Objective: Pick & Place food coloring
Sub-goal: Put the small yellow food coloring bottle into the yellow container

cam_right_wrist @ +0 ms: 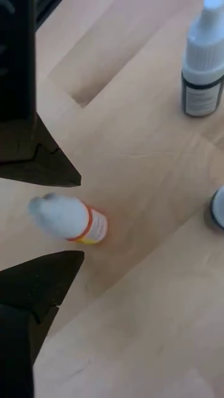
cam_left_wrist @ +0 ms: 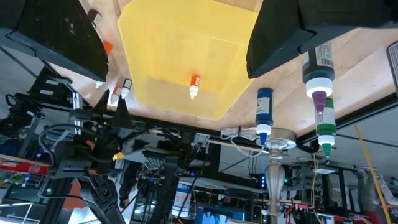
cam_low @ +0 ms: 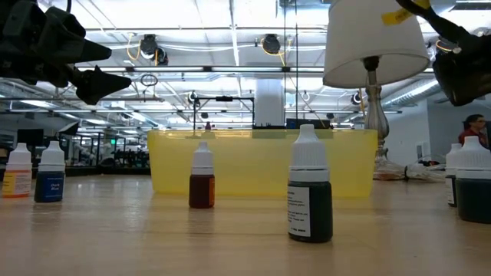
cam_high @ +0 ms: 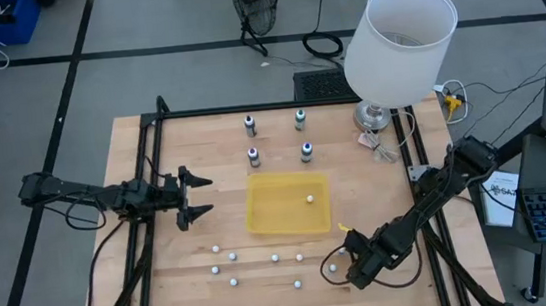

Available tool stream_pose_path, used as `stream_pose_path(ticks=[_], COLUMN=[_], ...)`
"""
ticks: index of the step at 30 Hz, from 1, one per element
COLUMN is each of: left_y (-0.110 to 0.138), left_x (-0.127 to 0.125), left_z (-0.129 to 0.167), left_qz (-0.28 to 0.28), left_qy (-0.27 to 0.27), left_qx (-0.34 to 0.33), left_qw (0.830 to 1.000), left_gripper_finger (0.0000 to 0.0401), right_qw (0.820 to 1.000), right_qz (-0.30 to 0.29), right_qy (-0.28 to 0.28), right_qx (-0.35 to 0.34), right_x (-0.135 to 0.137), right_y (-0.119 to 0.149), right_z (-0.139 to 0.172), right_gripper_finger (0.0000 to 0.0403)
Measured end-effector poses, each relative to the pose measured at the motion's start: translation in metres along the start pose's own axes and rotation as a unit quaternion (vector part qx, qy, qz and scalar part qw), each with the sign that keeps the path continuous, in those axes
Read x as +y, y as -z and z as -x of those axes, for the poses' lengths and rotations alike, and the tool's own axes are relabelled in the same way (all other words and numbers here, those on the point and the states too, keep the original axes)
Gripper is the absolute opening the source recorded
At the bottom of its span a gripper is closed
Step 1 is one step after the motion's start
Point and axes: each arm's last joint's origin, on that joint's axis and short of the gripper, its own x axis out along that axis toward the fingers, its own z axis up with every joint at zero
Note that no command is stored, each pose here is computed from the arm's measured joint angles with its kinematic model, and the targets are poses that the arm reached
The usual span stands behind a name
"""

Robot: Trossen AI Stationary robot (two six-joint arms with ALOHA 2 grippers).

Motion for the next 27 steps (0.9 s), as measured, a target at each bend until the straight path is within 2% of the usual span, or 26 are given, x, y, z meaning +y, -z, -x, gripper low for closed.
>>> stream_pose_path(ticks=[14,27], left_y=[0.000,0.000], left_x=[0.000,0.000], left_z=[0.000,0.000], left_qz=[0.000,0.000], left_qy=[0.000,0.000], left_qx=[0.000,0.000], left_qw=[1.000,1.000], left_gripper_finger=[0.0379,0.0379], right_qw=[1.000,0.999], right_qz=[0.006,0.001], right_qy=[0.016,-0.010], right_qx=[-0.013,-0.030], right_x=[-0.004,-0.003], right_y=[-0.006,-0.006], right_z=[0.000,0.017], right_gripper_finger=[0.0169,0.0169])
